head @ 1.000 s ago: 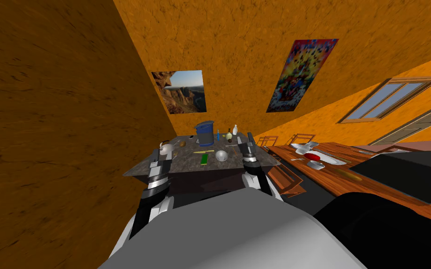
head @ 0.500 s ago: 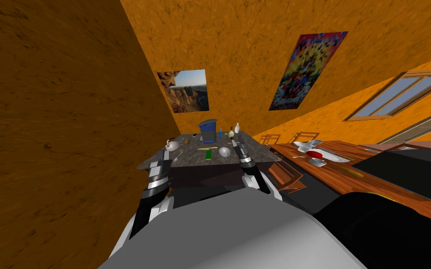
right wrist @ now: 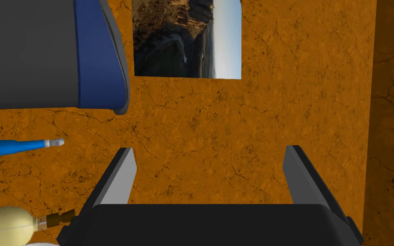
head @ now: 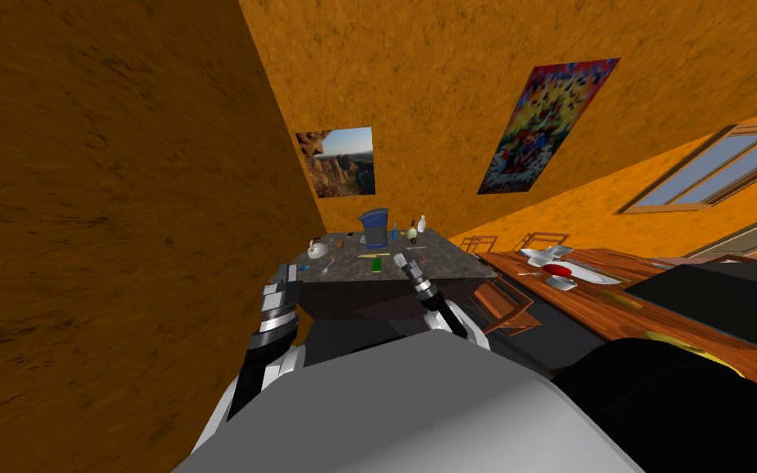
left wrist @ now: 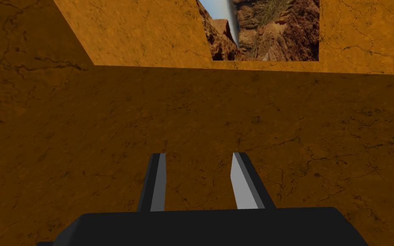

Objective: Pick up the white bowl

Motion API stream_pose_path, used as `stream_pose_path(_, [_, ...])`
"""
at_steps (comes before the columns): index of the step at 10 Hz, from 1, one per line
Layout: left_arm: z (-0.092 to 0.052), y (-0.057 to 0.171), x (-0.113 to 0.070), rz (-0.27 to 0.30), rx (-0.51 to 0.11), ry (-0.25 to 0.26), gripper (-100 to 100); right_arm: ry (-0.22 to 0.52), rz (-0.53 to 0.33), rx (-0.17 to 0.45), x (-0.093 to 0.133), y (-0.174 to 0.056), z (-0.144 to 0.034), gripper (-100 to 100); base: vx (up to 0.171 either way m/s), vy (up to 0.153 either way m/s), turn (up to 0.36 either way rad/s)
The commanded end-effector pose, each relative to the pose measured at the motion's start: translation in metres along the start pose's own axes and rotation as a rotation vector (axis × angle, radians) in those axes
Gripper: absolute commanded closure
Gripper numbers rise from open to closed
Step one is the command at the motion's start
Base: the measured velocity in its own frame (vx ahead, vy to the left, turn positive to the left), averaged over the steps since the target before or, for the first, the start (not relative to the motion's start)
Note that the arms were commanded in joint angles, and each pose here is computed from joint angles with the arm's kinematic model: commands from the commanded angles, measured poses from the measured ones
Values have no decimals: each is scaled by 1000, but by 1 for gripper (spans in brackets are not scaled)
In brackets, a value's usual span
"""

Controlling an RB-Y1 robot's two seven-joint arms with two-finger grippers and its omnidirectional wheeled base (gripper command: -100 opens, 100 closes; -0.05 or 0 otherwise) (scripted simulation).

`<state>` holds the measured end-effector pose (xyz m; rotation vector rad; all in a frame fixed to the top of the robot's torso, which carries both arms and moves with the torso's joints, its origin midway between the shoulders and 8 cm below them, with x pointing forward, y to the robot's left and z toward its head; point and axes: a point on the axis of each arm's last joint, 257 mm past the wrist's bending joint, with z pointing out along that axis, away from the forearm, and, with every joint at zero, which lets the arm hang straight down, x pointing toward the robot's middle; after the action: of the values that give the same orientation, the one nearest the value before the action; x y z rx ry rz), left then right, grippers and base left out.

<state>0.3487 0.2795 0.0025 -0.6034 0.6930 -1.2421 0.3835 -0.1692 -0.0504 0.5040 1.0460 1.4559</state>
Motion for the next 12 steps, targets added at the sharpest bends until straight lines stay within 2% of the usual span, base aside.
stream_pose_path(1, [0,0,0,0,0,0,0,68,-41,52,17,-20,-5,-100,-99,154,59])
stream_pose_path(2, [0,0,0,0,0,0,0,124,-77,97,32,-40,-12,-100,-164,171,114])
stream_pose_path(3, [0,0,0,0,0,0,0,145,-91,102,32,-42,-15,-100,-139,136,30])
stream_pose_path(4, [0,0,0,0,0,0,0,200,-127,147,46,-63,-24,-100,-69,151,76])
stream_pose_path(5, [0,0,0,0,0,0,0,215,-138,151,46,-64,-26,-100,-62,120,37])
stream_pose_path(6, [0,0,0,0,0,0,0,275,-180,195,59,-85,-38,-100,-106,138,77])
stream_pose_path(7, [0,0,0,0,0,0,0,288,-191,200,58,-87,-41,-100,-98,120,39])
stream_pose_path(8, [0,0,0,0,0,0,0,348,-235,245,68,-110,-55,-100,-112,149,91])
stream_pose_path(9, [0,0,0,0,0,0,0,363,-248,249,67,-112,-58,-100,-81,118,32])
stream_pose_path(10, [0,0,0,0,0,0,0,424,-294,284,76,-130,-73,-100,-89,133,78])
stream_pose_path(11, [0,0,0,0,0,0,0,440,-309,299,72,-136,-79,-100,-78,109,48])
stream_pose_path(12, [0,0,0,0,0,0,0,498,-354,330,80,-153,-94,-100,-97,152,102])
